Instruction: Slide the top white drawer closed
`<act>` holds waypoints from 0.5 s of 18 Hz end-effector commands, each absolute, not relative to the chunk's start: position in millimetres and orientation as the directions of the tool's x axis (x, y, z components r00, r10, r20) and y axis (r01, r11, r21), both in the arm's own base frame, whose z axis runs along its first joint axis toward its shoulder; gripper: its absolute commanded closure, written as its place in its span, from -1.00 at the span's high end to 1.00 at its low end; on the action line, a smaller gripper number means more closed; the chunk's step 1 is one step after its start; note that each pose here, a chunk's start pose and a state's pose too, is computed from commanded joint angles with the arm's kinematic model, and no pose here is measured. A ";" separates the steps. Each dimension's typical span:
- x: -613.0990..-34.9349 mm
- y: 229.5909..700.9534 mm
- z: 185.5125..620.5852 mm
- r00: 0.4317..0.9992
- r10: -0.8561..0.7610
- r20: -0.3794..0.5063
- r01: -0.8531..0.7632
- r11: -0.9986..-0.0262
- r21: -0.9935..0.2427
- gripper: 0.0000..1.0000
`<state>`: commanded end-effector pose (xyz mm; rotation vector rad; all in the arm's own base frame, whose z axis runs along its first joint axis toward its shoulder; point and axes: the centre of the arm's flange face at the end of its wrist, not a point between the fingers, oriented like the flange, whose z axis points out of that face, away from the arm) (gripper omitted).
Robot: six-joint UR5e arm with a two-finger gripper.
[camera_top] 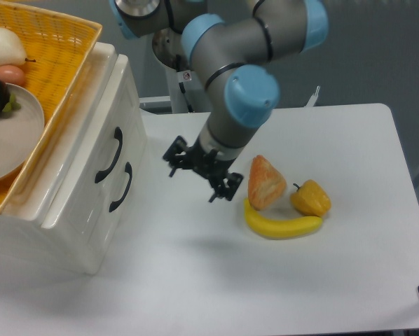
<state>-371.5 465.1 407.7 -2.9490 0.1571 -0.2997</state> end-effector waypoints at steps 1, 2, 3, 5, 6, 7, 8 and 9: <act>-369.9 457.9 412.4 0.975 -0.157 0.159 -0.132 -0.979 -0.156 1.00; -369.7 451.2 415.9 0.973 -0.188 0.136 -0.171 -0.977 -0.130 1.00; -372.4 443.4 422.0 0.972 -0.210 0.108 -0.199 -0.974 -0.105 1.00; -374.9 431.9 434.3 0.967 -0.246 0.065 -0.241 -0.968 -0.072 1.00; -376.0 427.4 439.3 0.964 -0.262 0.051 -0.259 -0.964 -0.068 1.00; -379.2 420.4 443.4 0.959 -0.280 0.041 -0.277 -0.959 -0.063 1.00; -383.9 411.8 447.3 0.953 -0.301 0.032 -0.298 -0.953 -0.060 1.00; -388.5 400.9 452.0 0.949 -0.315 0.031 -0.313 -0.948 -0.060 1.00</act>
